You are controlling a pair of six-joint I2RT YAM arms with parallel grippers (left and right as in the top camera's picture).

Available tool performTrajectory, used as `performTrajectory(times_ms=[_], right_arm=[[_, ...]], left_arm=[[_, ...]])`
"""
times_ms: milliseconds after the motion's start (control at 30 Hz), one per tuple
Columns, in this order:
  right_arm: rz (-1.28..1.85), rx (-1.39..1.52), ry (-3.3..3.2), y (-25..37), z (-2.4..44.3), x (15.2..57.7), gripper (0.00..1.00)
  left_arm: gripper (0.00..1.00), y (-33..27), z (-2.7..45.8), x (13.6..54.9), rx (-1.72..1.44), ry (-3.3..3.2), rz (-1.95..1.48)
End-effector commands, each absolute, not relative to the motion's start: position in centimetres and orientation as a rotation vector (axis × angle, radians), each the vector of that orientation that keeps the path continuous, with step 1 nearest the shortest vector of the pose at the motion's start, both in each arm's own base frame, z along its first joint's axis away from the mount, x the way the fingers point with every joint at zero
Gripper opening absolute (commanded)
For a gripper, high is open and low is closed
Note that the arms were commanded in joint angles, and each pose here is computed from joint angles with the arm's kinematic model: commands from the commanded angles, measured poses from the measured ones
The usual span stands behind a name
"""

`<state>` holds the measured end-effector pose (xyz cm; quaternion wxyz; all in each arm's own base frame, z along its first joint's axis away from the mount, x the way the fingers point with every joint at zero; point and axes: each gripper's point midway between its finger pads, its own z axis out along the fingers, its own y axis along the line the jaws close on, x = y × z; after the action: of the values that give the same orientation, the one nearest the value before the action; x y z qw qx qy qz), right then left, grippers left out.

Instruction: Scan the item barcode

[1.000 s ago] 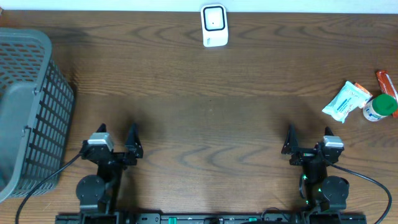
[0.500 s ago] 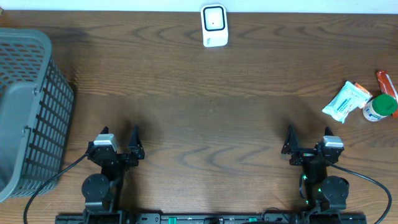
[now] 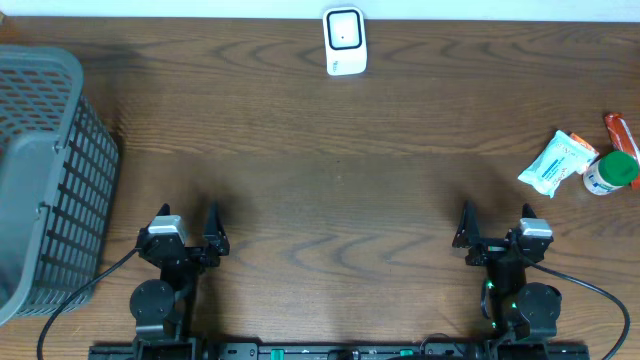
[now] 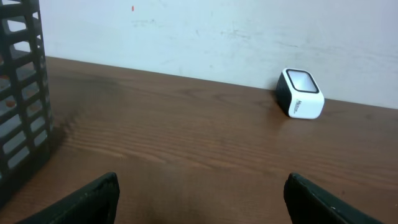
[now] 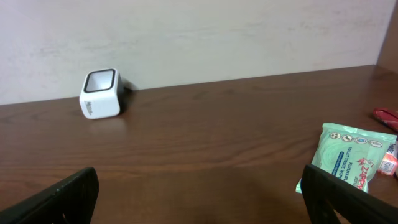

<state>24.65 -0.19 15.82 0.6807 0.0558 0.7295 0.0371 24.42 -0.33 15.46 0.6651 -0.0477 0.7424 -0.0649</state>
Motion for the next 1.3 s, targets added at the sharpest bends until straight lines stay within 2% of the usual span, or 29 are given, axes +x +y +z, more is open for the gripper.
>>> performTrajectory(times_ms=[0, 1267], right_arm=[[0.090, 0.141, 1.637, -0.22, 15.74, 24.62, 0.99], [0.090, 0.141, 1.637, -0.22, 15.74, 24.62, 0.99]], left_arm=[[0.85, 0.07, 13.51, 24.45, -0.097, 1.731, -0.100], [0.85, 0.54, 13.78, 24.41, -0.117, 1.717, -0.076]])
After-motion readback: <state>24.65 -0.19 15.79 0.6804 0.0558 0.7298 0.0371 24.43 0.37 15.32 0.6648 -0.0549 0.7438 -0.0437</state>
